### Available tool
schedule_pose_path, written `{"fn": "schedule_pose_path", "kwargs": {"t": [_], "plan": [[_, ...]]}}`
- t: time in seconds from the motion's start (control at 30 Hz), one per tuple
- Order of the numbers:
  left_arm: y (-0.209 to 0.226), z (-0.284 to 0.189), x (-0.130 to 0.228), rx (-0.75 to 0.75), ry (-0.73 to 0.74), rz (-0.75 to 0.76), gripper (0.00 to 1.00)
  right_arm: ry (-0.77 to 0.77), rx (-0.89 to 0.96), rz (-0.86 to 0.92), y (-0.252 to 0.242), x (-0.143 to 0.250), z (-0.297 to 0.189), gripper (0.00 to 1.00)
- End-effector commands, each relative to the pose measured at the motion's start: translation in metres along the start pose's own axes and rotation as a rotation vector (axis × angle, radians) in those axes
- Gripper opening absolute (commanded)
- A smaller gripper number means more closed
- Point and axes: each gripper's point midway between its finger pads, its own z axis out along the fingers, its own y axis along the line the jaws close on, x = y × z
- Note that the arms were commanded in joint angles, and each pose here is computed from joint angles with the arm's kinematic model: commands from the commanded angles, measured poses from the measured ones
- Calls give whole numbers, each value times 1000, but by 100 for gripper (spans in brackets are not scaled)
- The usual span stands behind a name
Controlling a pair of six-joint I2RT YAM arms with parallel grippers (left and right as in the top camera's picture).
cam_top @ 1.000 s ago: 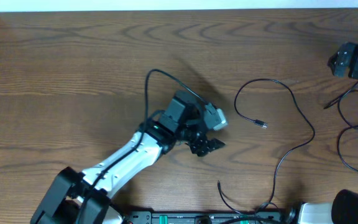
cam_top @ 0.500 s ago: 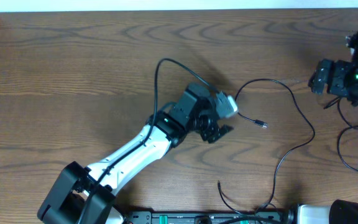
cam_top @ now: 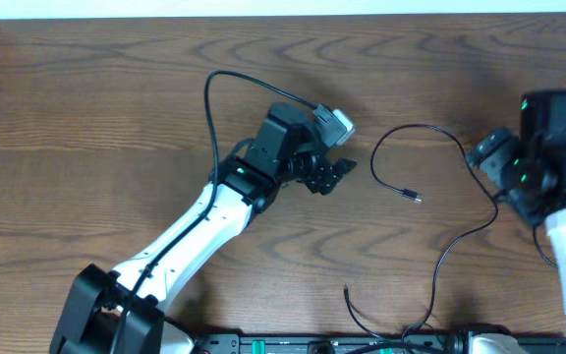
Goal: Untangle cables
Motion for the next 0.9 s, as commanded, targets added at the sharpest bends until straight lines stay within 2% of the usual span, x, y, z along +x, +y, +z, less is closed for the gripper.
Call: {"fn": "schedule_pose_path", "kwargs": {"t": [0.0, 0.47, 0.7, 0.77, 0.83, 0.87], "plan": [[8, -11, -10, -27, -21, -17, 75, 16, 38, 141, -20, 22, 24, 99], [8, -11, -4, -25, 2, -28, 75, 9, 14, -76, -49, 66, 126, 99], [6, -11, -4, -13, 2, -28, 75, -14, 15, -71, -68, 82, 155, 99], [6, -11, -4, -13, 2, -28, 75, -28, -2, -67, -68, 84, 161, 89], [6, -11, -4, -13, 2, -28, 75, -44, -21, -63, -66, 83, 165, 54], [6, -11, -4, -13, 2, -28, 75, -54, -33, -61, -64, 82, 166, 40]]}}
